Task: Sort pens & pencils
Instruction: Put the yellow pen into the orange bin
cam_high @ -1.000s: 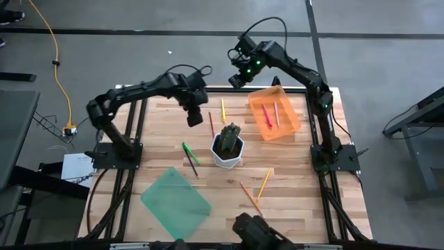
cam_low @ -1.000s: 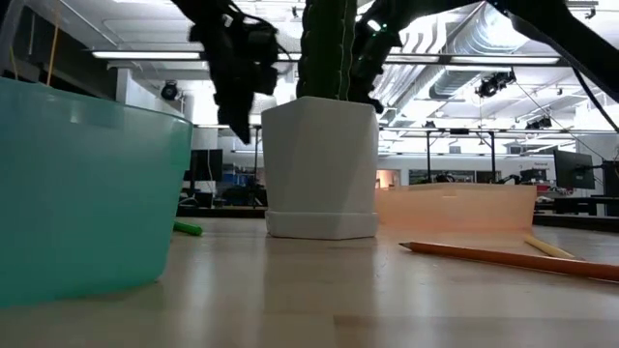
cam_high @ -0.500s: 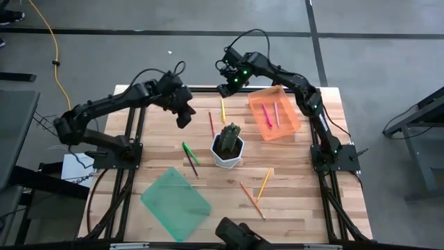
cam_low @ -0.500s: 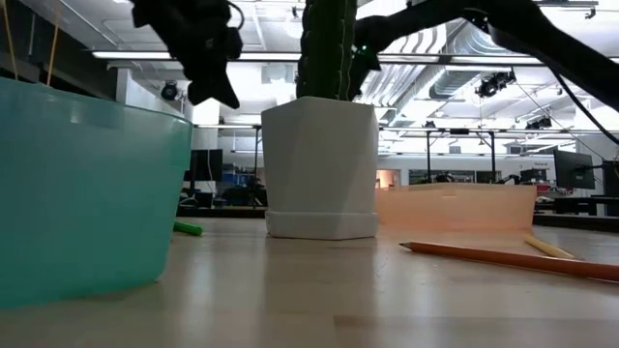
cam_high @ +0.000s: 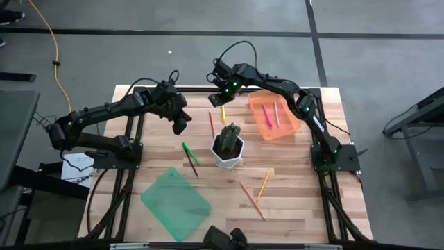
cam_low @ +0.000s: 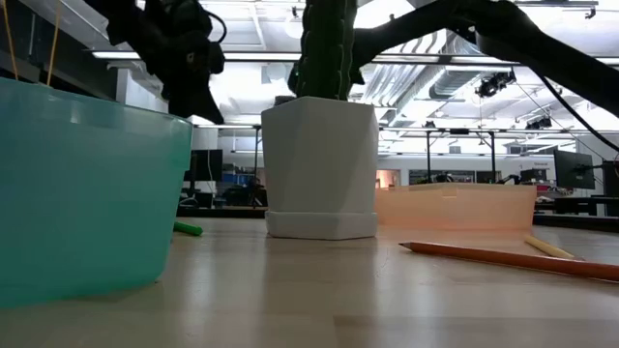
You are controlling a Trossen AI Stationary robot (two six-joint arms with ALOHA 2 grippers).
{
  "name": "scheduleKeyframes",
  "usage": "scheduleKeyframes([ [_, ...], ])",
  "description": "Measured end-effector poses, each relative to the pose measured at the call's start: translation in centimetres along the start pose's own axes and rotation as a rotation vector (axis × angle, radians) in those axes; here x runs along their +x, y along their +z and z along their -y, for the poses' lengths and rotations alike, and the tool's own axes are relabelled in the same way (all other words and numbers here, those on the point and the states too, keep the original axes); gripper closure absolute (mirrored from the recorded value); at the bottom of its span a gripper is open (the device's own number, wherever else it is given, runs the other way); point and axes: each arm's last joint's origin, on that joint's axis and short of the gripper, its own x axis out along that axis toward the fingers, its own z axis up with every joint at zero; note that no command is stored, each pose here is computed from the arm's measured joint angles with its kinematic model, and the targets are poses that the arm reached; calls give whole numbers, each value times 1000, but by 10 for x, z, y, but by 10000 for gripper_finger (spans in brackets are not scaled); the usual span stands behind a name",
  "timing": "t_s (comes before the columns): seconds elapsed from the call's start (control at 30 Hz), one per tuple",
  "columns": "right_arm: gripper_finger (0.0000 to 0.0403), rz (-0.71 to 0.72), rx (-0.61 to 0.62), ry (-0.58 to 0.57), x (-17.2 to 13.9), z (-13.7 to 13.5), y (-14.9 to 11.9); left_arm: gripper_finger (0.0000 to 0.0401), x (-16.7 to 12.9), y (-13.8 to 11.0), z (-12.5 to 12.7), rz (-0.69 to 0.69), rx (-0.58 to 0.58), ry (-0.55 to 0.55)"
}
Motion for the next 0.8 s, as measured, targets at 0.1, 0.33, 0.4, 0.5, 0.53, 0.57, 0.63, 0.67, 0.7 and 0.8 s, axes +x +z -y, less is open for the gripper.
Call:
scheduleKeyframes([
  [0.1,320,-39,12,8,17,2,-1,400,0,1,0,6,13,-11],
  [0.33,320,-65,-4,-8,35,7,-2,400,0,1,1,7,20,-19],
  [0.4,320,-68,-11,-9,39,9,-1,400,0,1,1,7,13,-19],
  [0.5,320,-73,-2,-9,41,14,0,400,0,1,1,6,5,-20],
  [0.53,320,-65,-1,-9,42,16,2,400,0,1,1,5,5,-20],
  [0.57,320,-64,1,-12,43,18,2,400,0,0,1,3,4,-20],
  [0.63,320,-67,6,-17,44,21,3,400,0,0,1,2,4,-19],
  [0.67,320,-59,4,-10,45,22,4,400,0,0,0,0,3,-19],
  [0.7,320,-64,7,2,46,23,5,400,0,0,0,-2,2,-19],
  [0.8,320,-77,17,26,54,26,5,400,0,0,0,-3,0,-19],
])
